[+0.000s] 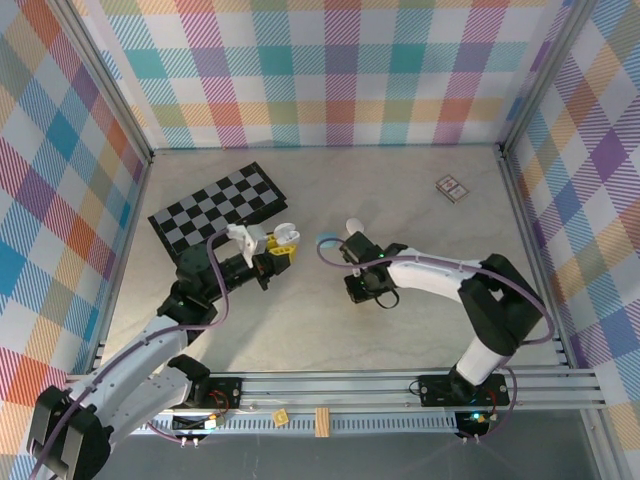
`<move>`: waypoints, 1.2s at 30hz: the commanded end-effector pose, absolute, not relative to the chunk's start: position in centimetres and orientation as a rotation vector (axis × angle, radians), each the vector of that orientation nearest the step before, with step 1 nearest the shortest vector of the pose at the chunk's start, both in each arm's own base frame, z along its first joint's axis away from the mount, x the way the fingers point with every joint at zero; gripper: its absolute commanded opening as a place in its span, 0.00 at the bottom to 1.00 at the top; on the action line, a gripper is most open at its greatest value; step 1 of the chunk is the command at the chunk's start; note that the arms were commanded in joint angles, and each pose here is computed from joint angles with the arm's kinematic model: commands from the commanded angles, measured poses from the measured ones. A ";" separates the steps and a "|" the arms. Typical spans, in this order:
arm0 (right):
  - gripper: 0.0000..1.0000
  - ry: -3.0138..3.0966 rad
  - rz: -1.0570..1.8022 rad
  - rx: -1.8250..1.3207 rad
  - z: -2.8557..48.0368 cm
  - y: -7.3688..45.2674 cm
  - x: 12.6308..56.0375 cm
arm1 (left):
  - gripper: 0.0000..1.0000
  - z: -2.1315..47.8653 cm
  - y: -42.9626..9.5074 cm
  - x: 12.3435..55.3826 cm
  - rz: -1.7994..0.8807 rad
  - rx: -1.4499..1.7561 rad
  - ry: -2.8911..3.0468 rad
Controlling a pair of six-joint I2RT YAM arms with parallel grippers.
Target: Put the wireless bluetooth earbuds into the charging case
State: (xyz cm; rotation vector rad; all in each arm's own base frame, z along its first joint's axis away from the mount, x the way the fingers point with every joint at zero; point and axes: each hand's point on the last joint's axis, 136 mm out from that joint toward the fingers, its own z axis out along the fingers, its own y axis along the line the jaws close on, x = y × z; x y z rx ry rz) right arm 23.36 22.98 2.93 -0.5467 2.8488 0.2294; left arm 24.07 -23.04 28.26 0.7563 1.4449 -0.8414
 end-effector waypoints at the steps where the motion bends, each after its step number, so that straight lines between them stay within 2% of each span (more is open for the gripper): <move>1: 0.22 2.887 0.237 -0.531 3.2 21.7 22.1 | 0.06 31.5 -24.0 23.8 -0.862 0.785 1.324; 6: 0.25 2.908 0.233 -0.534 2.7 21.6 22.0 | 0.06 31.3 -24.8 24.3 -0.877 0.796 1.325; 13: 0.39 2.944 0.280 -0.489 3.0 23.0 22.5 | 0.07 31.1 -24.9 24.4 -0.878 0.801 1.338; 16: 0.47 2.973 0.294 -0.385 3.1 23.0 22.3 | 0.07 30.9 -24.7 24.2 -0.870 0.798 1.345; 19: 0.50 3.021 0.350 -0.266 2.8 23.4 21.7 | 0.07 30.8 -24.5 24.1 -0.864 0.796 1.348; 23: 0.51 3.039 0.396 -0.197 2.2 23.9 21.5 | 0.07 30.7 -24.5 24.1 -0.861 0.794 1.348; 30: 0.44 3.011 0.394 -0.228 2.9 24.3 22.3 | 0.07 30.9 -24.7 24.1 -0.866 0.804 1.341; 36: 0.45 2.997 0.304 -0.243 3.7 23.5 22.8 | 0.07 31.0 -24.5 23.9 -0.858 0.803 1.339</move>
